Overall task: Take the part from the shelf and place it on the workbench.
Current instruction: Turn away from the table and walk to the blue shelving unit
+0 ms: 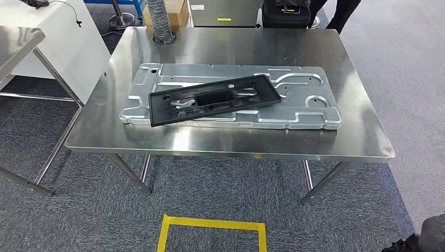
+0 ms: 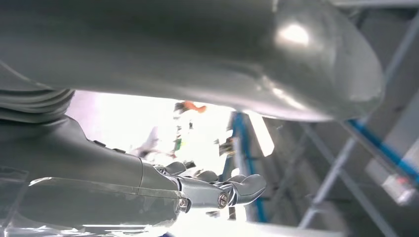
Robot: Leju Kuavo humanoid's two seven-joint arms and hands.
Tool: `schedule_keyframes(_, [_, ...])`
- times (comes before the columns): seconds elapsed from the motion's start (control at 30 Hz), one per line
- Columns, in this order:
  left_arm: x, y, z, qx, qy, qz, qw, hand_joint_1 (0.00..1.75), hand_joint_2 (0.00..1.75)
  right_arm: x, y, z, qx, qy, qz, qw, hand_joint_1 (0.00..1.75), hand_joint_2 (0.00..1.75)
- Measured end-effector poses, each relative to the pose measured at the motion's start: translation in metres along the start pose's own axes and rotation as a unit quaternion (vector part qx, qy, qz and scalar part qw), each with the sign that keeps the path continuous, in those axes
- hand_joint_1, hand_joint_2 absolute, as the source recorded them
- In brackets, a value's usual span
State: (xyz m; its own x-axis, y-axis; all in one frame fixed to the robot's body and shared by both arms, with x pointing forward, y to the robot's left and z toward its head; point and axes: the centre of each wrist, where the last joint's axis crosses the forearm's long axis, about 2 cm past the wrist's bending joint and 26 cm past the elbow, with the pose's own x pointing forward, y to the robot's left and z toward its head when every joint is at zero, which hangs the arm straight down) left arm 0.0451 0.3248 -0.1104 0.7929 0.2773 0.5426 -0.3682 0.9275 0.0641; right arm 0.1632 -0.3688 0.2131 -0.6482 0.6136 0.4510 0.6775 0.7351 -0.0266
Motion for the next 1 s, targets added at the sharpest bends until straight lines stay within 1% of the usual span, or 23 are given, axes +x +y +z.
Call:
schedule_keyframes(0.1, [0.002,0.0,-0.001,0.001,-0.004,0.001,1.0,0.0,0.0,-0.009,-0.01,0.004,0.01,0.016,0.012,1.0,0.0,0.0])
schedule_keyframes(0.27, [0.0,0.0,0.0,0.008,-0.002,0.01,1.0,0.0,0.0,-0.018,-0.027,0.016,0.022,0.045,0.047,0.998,0.0,0.0])
schedule_keyframes(0.47, [-0.003,-0.001,0.001,0.008,0.0,0.01,1.0,0.0,0.0,-0.035,-0.05,0.042,-0.004,0.111,0.105,0.988,0.0,0.0])
schedule_keyframes(0.57, [-0.003,-0.003,0.002,0.006,0.001,0.01,1.0,0.0,0.0,-0.045,-0.058,0.055,0.005,0.139,0.133,0.981,0.0,0.0])
schedule_keyframes(0.67, [-0.004,-0.003,0.002,0.005,0.0,0.009,1.0,0.0,0.0,-0.056,-0.069,0.074,0.008,0.181,0.167,0.969,0.0,0.0])
schedule_keyframes(0.8, [-0.008,-0.003,0.004,0.006,0.002,0.009,1.0,0.0,0.0,-0.067,-0.078,0.103,0.006,0.24,0.19,0.952,0.0,0.0])
schedule_keyframes(0.9, [-0.008,-0.004,0.004,0.01,0.0,0.016,1.0,0.0,0.0,-0.077,-0.085,0.135,0.03,0.297,0.219,0.929,0.0,0.0])
schedule_keyframes(1.0, [-0.009,-0.005,0.005,0.013,-0.002,0.023,1.0,0.0,0.0,-0.084,-0.088,0.171,0.043,0.361,0.241,0.9,0.0,0.0])
